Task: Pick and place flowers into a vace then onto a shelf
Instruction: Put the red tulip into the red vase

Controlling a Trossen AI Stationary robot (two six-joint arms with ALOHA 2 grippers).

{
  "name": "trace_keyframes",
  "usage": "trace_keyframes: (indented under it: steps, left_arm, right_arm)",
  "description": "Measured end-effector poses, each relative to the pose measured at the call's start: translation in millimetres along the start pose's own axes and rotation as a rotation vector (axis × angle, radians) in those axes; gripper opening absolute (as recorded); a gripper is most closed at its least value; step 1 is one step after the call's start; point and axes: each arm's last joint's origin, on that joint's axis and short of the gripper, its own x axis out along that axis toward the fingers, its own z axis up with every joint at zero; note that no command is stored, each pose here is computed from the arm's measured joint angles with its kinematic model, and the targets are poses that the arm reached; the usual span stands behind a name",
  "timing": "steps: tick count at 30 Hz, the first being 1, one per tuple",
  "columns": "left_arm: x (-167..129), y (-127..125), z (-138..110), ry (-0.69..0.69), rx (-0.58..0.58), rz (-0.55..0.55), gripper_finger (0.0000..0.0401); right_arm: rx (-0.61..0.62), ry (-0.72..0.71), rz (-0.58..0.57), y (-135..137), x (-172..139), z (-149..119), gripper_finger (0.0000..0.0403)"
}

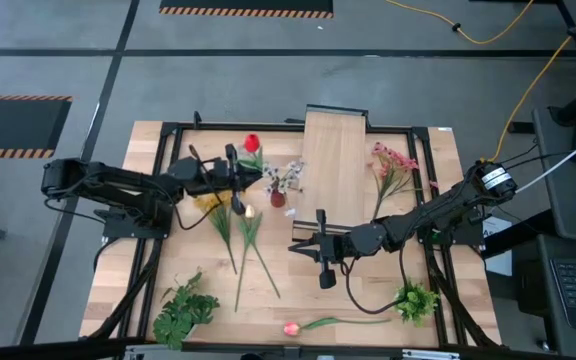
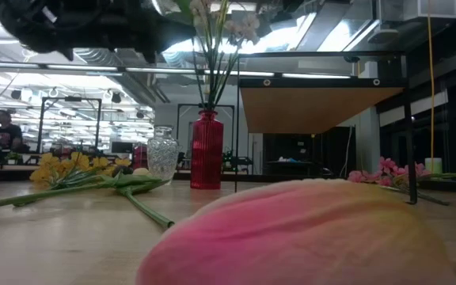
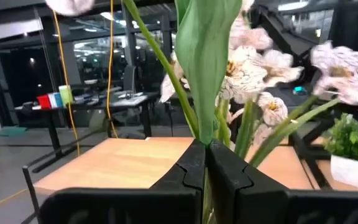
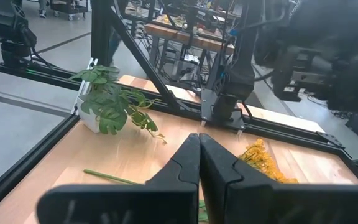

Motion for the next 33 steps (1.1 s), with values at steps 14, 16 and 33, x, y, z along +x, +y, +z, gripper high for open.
trace_keyframes:
  steps: [14,16,33]
  left_arm:
    - [1.9,0.0,-5.0,0.087,0.026,0.009,0.0003]
    - [1.9,0.0,-5.1,0.087,0.032,0.008,0.0003]
    - [1.8,0.0,-5.2,0.089,0.057,0.008,0.0083]
  right_arm:
    - [-0.006,0.018,0.003,0.3,0.0,-1.9,0.0006]
    - [-0.006,0.018,0.003,0.3,0.0,-1.9,0.0006]
    - [-0.002,0.018,0.003,0.3,-0.1,-1.9,0.0006]
